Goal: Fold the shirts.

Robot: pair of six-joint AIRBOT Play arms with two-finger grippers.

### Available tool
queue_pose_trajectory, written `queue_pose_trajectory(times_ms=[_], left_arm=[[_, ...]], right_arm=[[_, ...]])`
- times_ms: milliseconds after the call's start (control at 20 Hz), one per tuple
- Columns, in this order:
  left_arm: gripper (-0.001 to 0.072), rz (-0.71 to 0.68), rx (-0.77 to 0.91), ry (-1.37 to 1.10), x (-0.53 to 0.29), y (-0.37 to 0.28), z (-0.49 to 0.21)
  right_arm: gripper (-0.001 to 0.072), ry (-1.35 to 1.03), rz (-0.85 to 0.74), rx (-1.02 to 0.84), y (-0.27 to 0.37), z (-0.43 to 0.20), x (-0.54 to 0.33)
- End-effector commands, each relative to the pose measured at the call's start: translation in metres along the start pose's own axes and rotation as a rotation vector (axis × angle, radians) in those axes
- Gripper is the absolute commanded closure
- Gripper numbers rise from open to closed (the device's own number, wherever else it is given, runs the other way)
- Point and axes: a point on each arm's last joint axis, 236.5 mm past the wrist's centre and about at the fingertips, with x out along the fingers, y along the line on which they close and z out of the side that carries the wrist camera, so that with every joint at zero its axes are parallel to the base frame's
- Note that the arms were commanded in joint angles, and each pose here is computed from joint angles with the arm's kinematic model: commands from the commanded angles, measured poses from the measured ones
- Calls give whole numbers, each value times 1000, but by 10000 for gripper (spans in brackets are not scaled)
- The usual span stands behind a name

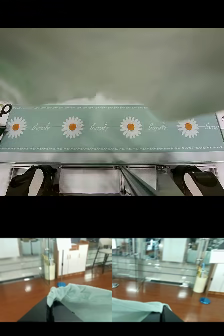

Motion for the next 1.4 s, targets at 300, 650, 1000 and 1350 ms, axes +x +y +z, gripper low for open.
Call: queue_pose_trajectory(times_ms=[300,650,1000,1350], left_arm=[[693,150,-32,124,-26,34,-37],[693,122,-315,475,116,115,-208],[693,166,-515,733,244,187,-410],[692,226,-664,856,282,197,-554]], right_arm=[[686,188,-43,20,-10,-45,-4],[686,651,102,116,2,-204,175],[686,911,134,257,-2,-399,338],[684,898,100,487,4,-512,416]])
